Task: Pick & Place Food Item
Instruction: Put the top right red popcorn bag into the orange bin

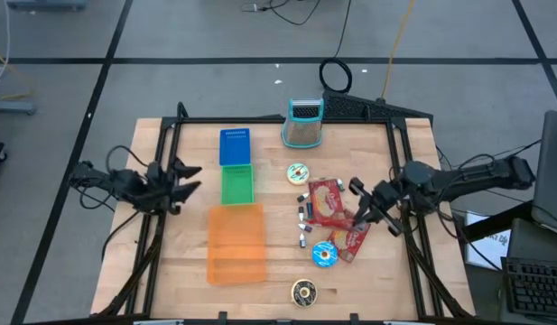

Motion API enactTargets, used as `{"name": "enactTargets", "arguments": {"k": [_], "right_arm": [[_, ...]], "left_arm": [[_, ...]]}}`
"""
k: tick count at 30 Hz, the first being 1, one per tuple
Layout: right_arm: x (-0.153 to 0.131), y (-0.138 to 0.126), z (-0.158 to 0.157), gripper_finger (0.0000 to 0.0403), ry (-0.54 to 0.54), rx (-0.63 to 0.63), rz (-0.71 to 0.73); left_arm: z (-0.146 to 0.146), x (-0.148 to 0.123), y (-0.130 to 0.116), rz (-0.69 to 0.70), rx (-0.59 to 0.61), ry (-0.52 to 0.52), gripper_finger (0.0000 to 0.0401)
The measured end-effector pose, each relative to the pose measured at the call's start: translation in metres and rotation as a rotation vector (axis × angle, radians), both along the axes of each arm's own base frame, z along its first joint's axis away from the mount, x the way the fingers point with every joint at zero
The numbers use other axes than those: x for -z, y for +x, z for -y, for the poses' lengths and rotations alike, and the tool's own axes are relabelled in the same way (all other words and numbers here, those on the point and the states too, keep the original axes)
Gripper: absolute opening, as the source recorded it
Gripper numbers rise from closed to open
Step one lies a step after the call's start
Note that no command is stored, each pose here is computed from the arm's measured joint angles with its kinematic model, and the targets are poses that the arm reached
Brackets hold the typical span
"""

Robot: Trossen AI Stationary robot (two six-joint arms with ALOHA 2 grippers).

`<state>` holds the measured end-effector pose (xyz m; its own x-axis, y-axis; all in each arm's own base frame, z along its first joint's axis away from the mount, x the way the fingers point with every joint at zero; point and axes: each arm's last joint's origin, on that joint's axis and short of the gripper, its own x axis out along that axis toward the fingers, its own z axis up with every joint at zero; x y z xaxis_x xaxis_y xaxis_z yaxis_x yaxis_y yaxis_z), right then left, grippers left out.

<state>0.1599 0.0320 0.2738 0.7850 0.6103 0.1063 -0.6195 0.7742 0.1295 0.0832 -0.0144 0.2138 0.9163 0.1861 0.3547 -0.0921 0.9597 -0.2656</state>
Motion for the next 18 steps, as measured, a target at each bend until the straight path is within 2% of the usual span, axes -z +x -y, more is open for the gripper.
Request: {"name": "enactTargets", "arguments": {"k": [3,10,15,18], "right_arm": [[-0.001,0.001,-0.002,0.0,0.0,0.006,0.011],[0.006,0.009,-0.004,0.0,-0.007,0.03,-0.035],[0.018,0.02,-0.006,0.0,-0.032,0.031,-0.09],[0.023,0.03,-0.007,0.0,-0.034,0.031,-0.103]], "left_arm": [[-0.001,-0.004,-0.002,0.046,-0.004,-0.019,0.0237],[-0.001,-0.003,-0.002,0.037,-0.015,-0.015,0.0237],[0.003,-0.004,0.0,0.047,0.084,0.029,0.0237],[0.005,-0.004,0.006,0.038,0.108,0.017,0.0237]]}}
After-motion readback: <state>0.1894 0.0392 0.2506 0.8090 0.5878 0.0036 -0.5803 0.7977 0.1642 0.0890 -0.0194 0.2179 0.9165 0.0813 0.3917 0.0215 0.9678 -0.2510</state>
